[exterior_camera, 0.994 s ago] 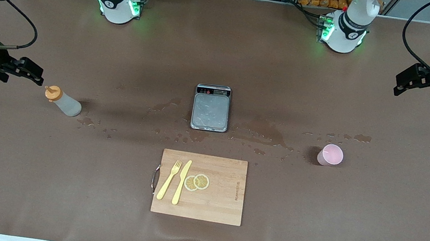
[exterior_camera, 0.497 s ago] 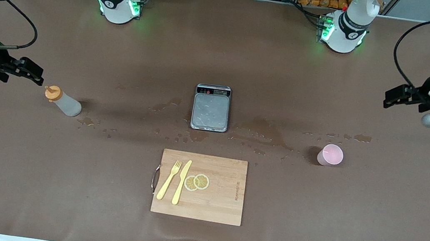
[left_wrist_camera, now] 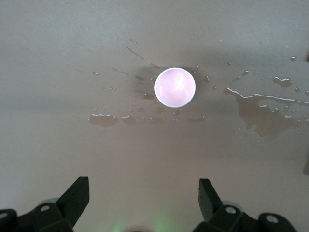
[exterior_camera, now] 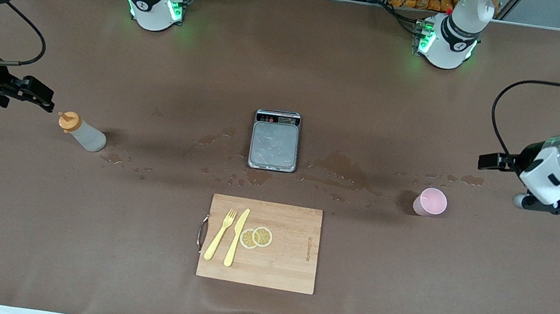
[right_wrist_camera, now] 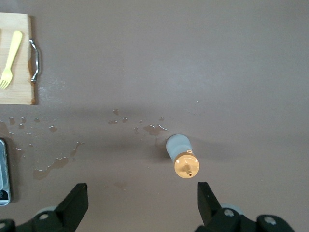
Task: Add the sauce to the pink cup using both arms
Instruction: 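Reach the left gripper down to the pink cup, then grasp the pink cup with the left gripper while the right gripper reaches the bottle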
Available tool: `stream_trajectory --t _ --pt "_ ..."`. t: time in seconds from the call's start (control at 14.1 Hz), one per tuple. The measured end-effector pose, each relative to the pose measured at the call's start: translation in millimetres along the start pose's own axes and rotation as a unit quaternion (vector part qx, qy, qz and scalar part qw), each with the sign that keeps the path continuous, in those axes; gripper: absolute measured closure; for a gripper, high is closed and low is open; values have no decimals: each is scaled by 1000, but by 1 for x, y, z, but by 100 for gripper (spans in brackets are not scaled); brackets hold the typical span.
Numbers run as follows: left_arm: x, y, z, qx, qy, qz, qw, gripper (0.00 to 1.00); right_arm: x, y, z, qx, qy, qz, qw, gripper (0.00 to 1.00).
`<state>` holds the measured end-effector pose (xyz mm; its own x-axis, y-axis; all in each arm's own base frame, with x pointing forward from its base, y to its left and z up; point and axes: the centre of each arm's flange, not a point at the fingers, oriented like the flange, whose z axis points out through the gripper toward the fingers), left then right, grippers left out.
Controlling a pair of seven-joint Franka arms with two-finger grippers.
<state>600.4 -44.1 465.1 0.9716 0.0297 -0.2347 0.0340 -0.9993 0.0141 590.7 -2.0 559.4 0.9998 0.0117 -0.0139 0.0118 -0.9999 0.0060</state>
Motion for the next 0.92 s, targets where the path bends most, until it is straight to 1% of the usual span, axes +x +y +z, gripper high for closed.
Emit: stream_trajectory --t 0.21,0.43,0.64,0.92 --pt "19 5 28 -4 -2 4 1000 0 9 19 19 -14 -8 11 1000 0" --pt "34 7 54 -8 4 5 1000 0 33 53 59 -15 1 35 999 0" --pt "51 10 87 -13 5 7 1000 0 45 82 97 -13 -8 55 998 0" --pt "68 23 134 -20 31 15 999 0 51 105 115 -12 -4 71 997 0"
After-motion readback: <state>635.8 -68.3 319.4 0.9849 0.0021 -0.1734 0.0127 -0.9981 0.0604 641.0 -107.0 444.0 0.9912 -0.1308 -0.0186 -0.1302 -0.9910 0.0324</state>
